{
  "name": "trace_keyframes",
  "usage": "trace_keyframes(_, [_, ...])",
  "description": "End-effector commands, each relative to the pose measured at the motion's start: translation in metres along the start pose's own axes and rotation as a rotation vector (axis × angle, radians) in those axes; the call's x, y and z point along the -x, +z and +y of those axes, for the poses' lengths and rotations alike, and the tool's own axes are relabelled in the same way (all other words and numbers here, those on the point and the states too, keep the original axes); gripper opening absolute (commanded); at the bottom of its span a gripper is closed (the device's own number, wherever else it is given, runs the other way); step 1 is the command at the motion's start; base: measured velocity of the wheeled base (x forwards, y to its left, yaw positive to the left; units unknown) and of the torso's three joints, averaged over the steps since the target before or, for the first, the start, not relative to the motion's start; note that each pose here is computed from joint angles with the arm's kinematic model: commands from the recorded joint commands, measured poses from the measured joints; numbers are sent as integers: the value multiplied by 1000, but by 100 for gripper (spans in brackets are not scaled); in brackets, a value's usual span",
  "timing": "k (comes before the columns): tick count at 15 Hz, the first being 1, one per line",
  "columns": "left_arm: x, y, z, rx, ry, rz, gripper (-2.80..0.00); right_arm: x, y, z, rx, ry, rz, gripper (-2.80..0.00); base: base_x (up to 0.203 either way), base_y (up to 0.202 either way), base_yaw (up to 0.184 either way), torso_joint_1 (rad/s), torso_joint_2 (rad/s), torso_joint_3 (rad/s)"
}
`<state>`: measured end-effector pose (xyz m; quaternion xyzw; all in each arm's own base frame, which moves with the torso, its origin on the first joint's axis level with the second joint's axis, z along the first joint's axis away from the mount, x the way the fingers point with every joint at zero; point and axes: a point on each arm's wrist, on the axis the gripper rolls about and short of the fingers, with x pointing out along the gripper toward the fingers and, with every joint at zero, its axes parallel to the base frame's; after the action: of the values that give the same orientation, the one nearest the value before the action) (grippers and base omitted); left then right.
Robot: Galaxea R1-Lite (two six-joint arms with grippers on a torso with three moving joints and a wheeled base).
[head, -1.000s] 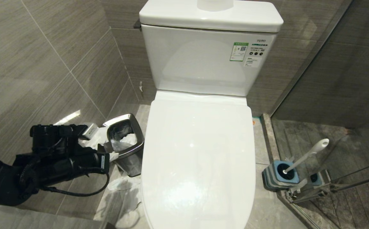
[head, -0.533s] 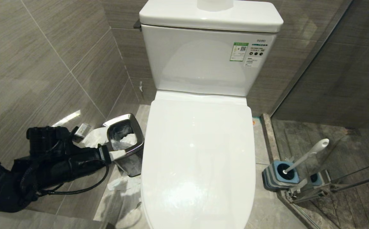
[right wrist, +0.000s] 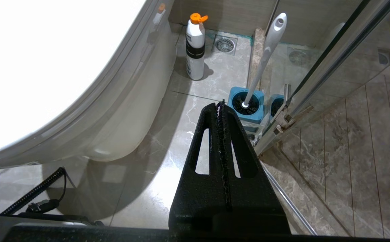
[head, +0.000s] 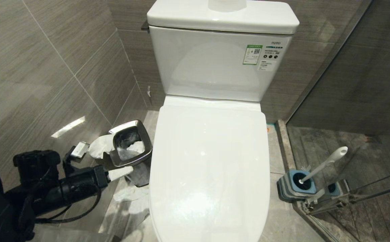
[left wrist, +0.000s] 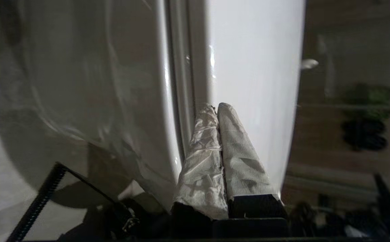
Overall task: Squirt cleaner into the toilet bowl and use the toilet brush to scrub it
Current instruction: Use the left hand to lift the toilet lid slightly
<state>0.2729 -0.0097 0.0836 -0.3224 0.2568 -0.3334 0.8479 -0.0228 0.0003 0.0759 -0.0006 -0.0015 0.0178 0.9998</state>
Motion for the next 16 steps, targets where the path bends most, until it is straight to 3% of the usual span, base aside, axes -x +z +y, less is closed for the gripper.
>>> trace_keyframes(1, [14,-9,7,-6,-78,28,-280,0,0,0,0,1,0,-280,0,0,0,0,0,0])
trace_keyframes(4, [19,-24,1,1,-92,41,-280,0,0,0,0,1,-2,-280,0,0,0,0,0,0])
trace_keyframes(7, [20,-44,3,69,-87,103,-280,0,0,0,0,1,0,-280,0,0,0,0,0,0])
trace_keyframes(11, [-7,-57,-12,35,-168,204,-280,0,0,0,0,1,-1,-280,0,0,0,0,0,0])
trace_keyframes(16, [-35,-73,-14,23,-128,251,-280,0,0,0,0,1,-2,-280,0,0,0,0,0,0])
